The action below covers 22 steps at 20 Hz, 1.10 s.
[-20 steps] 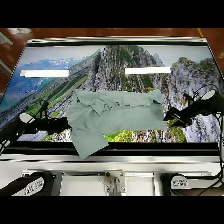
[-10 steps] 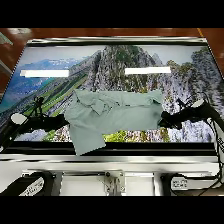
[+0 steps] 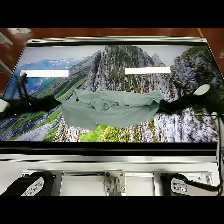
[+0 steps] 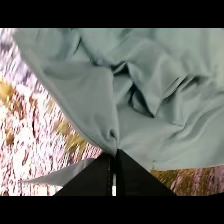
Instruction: Fold the shirts.
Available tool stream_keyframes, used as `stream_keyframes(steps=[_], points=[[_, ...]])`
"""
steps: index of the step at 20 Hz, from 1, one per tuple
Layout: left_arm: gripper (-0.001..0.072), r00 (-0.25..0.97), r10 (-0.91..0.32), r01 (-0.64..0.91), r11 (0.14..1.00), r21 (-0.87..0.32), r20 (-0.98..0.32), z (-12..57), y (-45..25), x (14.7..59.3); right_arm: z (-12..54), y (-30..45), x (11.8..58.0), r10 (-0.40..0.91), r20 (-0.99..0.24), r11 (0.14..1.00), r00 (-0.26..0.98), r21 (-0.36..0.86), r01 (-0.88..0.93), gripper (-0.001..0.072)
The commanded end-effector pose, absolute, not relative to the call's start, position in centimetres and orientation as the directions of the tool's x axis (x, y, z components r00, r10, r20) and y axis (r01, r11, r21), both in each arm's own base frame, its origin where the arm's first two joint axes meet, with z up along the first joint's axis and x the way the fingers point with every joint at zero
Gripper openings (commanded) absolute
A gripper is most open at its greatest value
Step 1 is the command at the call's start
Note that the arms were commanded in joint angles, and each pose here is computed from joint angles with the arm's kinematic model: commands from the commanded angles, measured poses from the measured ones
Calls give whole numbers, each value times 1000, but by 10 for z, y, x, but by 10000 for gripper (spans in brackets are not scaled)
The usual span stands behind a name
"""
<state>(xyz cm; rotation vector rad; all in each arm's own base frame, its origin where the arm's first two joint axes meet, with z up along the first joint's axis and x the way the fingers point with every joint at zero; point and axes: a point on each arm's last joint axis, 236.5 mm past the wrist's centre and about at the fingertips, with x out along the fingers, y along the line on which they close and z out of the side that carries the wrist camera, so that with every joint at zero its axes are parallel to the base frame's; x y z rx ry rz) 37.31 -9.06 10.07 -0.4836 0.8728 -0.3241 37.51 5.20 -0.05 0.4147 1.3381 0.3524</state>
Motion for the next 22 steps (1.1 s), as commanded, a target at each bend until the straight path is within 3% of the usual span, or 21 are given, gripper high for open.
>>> stream_keyframes(steps=[1, 2, 4, 6, 8, 11, 13, 19, 22], points=[[38, 809, -440, 322, 887, -331, -390, 278, -89, 371, 190, 51, 400, 415, -690, 909, 593, 289, -300, 72], [38, 859, -433, 373, 895, -246, -273, 340, -90, 353, 258, 49, 397, 378, -573, 925, 728, 197, -325, 73], [38, 920, -390, 385, 918, -93, -43, 451, -85, 300, 409, 40, 351, 267, -219, 961, 938, -6, -275, 72], [38, 929, -341, 348, 937, -20, 145, 527, -79, 234, 509, 33, 275, 170, 73, 985, 983, -54, -167, 72], [38, 905, -321, 336, 942, -7, 281, 571, -80, 173, 547, 34, 211, 130, 199, 992, 971, -19, -128, 72], [38, 873, -295, 345, 936, -64, 387, 596, -79, 114, 537, 36, 159, 96, 169, 995, 981, -38, -91, 72], [38, 884, -266, 320, 944, -84, 384, 593, -74, 102, 525, 22, 150, 28, 125, 999, 992, -45, -22, 72], [38, 966, -258, 257, 963, -85, -7, 500, -72, 122, 470, 12, 151, -13, -109, 999, 994, -35, 9, 72], [37, 957, -213, 196, 975, -101, -197, 450, -59, 145, 405, -1, 168, -40, -404, 999, 914, -30, 31, 72]])
